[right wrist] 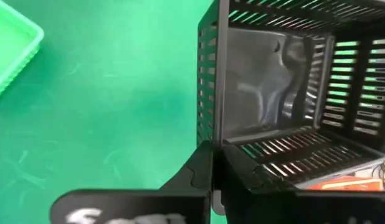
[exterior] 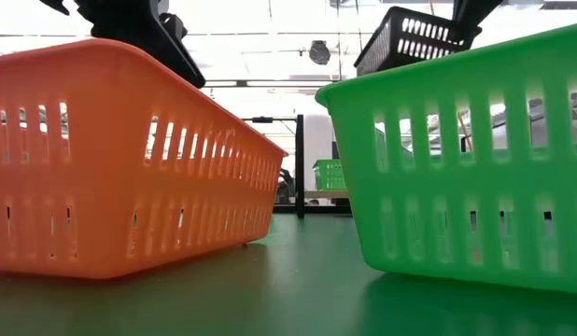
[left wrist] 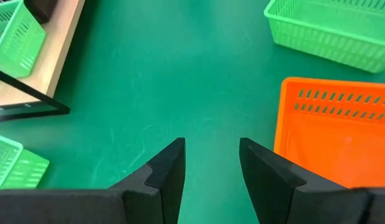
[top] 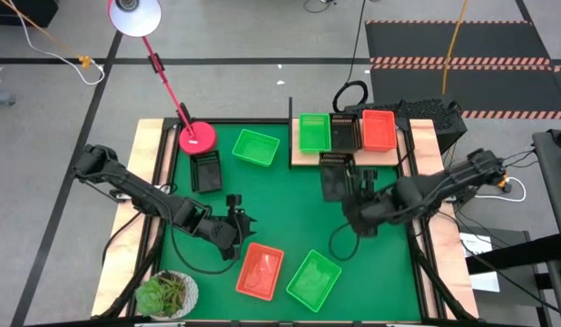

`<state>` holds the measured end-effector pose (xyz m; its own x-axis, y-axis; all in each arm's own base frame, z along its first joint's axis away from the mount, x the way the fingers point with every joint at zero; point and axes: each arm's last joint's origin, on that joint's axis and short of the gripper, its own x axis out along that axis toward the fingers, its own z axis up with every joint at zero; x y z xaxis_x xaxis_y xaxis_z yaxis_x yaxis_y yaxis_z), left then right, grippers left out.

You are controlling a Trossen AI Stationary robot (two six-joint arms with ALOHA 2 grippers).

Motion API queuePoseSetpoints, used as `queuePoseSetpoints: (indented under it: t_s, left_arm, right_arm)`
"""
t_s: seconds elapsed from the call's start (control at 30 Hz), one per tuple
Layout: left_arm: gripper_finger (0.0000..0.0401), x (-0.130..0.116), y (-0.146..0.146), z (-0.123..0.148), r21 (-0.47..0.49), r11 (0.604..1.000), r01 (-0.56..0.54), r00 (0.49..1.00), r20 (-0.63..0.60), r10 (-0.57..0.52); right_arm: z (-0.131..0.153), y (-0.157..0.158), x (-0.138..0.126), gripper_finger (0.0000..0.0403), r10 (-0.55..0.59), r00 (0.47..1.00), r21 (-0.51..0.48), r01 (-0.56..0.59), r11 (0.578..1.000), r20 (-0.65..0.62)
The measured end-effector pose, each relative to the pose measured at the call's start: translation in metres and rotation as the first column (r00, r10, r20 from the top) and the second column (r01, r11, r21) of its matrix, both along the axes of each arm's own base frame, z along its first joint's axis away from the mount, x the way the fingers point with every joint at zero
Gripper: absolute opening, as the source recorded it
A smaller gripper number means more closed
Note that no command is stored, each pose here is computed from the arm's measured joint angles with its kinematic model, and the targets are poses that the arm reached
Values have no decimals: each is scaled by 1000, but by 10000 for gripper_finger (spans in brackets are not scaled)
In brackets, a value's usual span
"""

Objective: Stack baskets on shelf by color
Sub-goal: Stack the bottom black bin on top of the black bin on the shelf

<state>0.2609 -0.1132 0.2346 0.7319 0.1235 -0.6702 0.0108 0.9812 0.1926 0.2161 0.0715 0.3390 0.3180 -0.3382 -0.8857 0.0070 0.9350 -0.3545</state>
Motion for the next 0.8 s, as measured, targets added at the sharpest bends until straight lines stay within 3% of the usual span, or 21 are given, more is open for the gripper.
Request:
queuePoseSetpoints:
  t_s: [0.8]
  left_arm:
    - [154,1,-1,1,-8,1000,1,1000,18,-1]
  right_arm:
    - [20,-105,-12,6,-35,997,-124,27,992,-63]
